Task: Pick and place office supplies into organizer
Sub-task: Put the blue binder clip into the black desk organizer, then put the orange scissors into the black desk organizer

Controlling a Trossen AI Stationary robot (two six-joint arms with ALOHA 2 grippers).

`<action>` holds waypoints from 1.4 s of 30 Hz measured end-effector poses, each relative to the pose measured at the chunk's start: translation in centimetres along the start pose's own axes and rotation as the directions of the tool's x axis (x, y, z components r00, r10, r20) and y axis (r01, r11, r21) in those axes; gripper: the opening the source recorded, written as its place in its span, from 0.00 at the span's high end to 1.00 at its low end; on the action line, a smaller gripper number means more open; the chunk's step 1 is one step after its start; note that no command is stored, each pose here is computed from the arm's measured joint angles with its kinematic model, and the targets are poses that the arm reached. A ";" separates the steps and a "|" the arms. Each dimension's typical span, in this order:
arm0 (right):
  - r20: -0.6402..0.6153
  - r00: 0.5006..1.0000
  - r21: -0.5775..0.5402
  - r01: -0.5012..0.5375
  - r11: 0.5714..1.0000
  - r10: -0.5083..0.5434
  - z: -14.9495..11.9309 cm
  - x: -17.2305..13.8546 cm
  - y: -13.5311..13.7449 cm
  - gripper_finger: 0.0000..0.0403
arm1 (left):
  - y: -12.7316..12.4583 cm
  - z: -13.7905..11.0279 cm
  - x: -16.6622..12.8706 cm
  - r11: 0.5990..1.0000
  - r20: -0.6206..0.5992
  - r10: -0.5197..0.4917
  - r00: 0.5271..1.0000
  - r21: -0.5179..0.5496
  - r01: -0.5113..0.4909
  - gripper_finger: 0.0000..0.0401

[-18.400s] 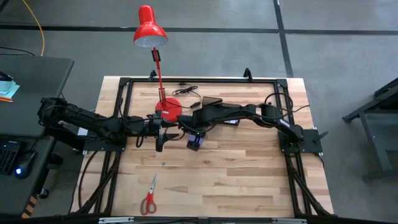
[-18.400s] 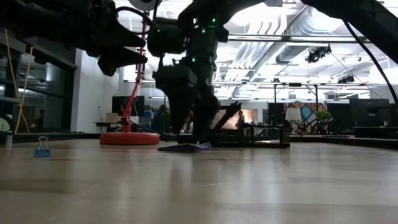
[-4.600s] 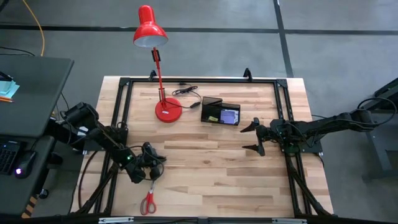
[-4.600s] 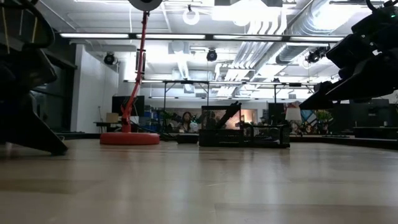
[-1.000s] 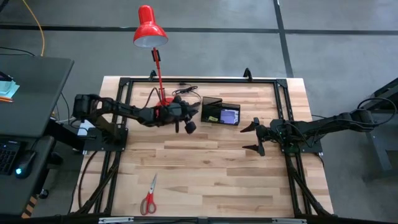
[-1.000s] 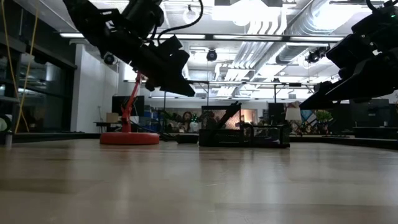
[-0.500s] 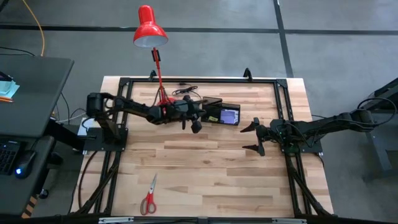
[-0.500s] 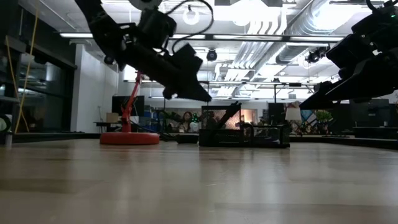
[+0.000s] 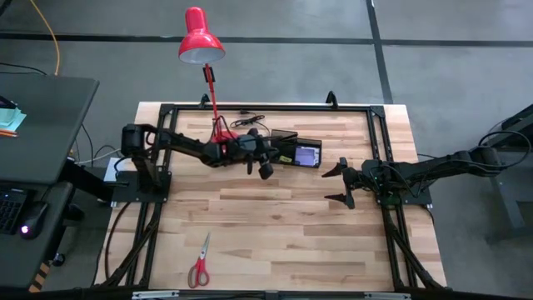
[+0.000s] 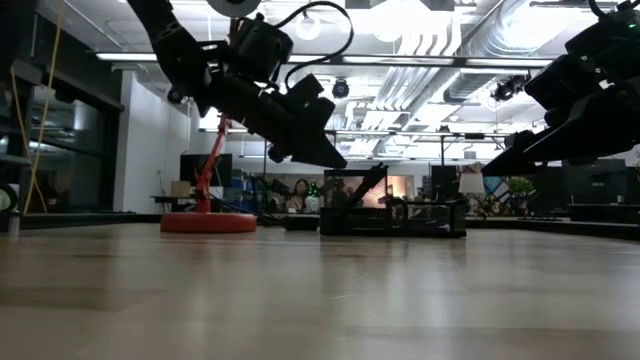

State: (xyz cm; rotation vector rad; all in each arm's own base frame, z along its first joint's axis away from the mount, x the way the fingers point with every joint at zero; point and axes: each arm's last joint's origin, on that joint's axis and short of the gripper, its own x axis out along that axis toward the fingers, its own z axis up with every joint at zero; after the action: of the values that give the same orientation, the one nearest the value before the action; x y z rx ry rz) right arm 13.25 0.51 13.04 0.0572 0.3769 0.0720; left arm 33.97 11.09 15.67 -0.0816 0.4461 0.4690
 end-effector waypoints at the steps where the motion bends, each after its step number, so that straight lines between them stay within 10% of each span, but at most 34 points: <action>1: 0.000 1.000 0.000 0.000 1.000 0.000 0.0 0.0 0.0 0.06 | 0.0 -0.1 0.2 1.000 0.004 0.008 1.000 -0.001 -0.008 0.98; 23: 0.000 1.000 0.000 0.000 1.000 0.000 0.0 0.0 0.0 0.06 | 1.1 -0.6 0.7 1.000 -0.015 0.007 1.000 -0.028 -0.007 0.99; 42: 0.000 1.000 0.000 0.000 1.000 0.000 0.0 0.0 0.0 0.06 | 1.1 -0.8 0.7 0.999 -0.033 -0.025 0.999 -0.027 0.024 0.71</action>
State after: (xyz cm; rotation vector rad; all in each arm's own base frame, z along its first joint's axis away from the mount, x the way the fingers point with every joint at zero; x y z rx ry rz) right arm 13.25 0.51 13.04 0.0572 0.3769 0.0720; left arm 33.72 12.26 14.69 -0.1204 0.4715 0.4497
